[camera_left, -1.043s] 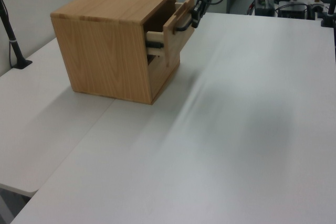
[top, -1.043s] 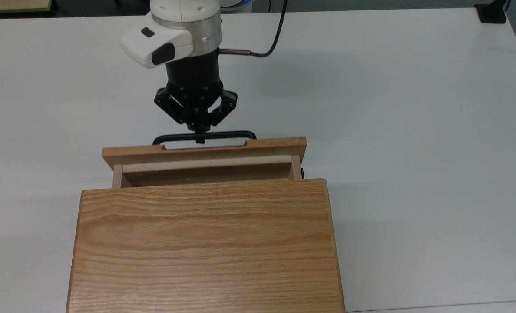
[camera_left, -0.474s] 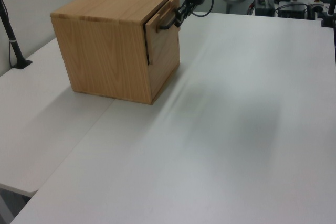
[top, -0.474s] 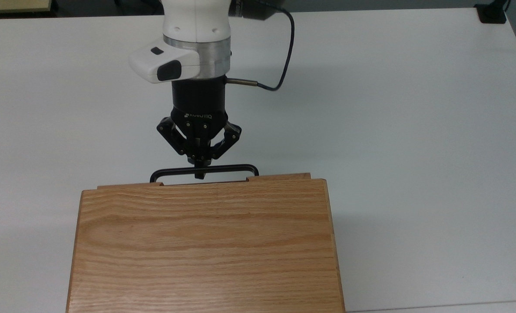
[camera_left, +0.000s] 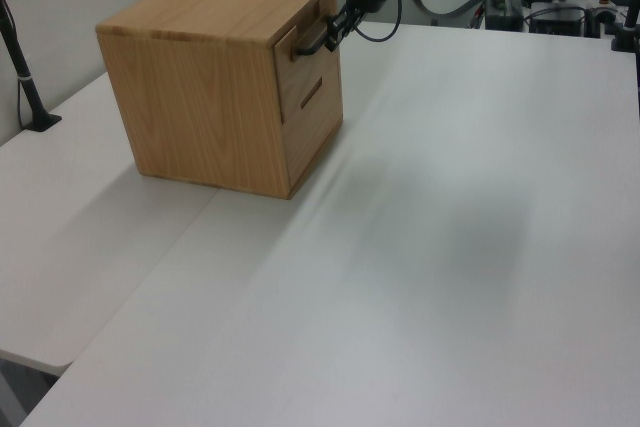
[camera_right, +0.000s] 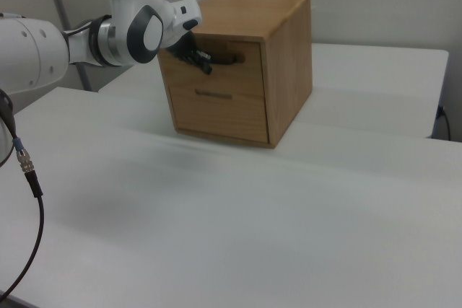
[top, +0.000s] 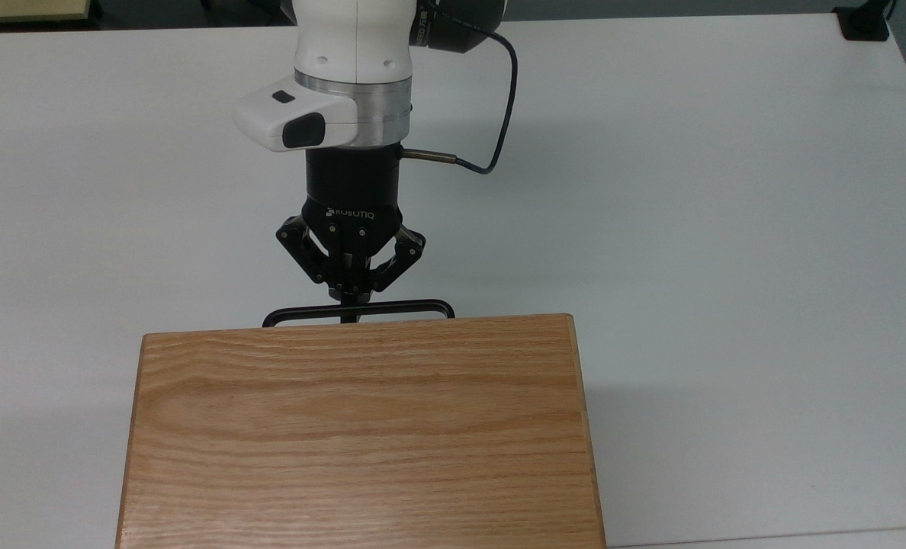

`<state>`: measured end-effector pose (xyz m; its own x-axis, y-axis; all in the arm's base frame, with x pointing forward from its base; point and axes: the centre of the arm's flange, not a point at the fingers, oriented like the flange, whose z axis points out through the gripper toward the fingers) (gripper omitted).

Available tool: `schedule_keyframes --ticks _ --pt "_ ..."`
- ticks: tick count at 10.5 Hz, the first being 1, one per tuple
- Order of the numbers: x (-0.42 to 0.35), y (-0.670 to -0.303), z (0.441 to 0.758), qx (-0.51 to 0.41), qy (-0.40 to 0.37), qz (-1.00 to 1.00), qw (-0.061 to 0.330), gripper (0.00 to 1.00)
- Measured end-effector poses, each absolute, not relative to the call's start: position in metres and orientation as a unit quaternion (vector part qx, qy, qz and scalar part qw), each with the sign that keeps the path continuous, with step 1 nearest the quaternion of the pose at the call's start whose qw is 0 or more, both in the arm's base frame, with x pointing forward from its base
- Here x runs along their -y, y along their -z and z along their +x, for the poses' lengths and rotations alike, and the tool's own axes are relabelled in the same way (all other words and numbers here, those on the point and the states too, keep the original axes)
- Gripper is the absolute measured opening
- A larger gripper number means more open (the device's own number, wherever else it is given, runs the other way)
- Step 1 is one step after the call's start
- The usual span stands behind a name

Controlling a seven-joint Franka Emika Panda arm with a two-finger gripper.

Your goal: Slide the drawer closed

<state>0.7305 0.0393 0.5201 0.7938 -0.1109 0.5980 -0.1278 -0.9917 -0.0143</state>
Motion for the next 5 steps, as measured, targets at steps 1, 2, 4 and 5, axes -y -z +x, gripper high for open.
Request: schedule_keyframes --ticks 1,2,4,5 --pt "-0.039 -0.52 0.73 0.063 -0.315 0.947 0.013 0.0" --pt "-0.039 -0.52 0.731 0.063 -0.315 0.947 0.013 0.0" --pt "-0.037 -0.529 0.724 0.068 -0.29 0.954 0.02 0.03" --pt "-0.032 -0.542 0.707 0.077 -0.236 0.968 0.033 0.09"
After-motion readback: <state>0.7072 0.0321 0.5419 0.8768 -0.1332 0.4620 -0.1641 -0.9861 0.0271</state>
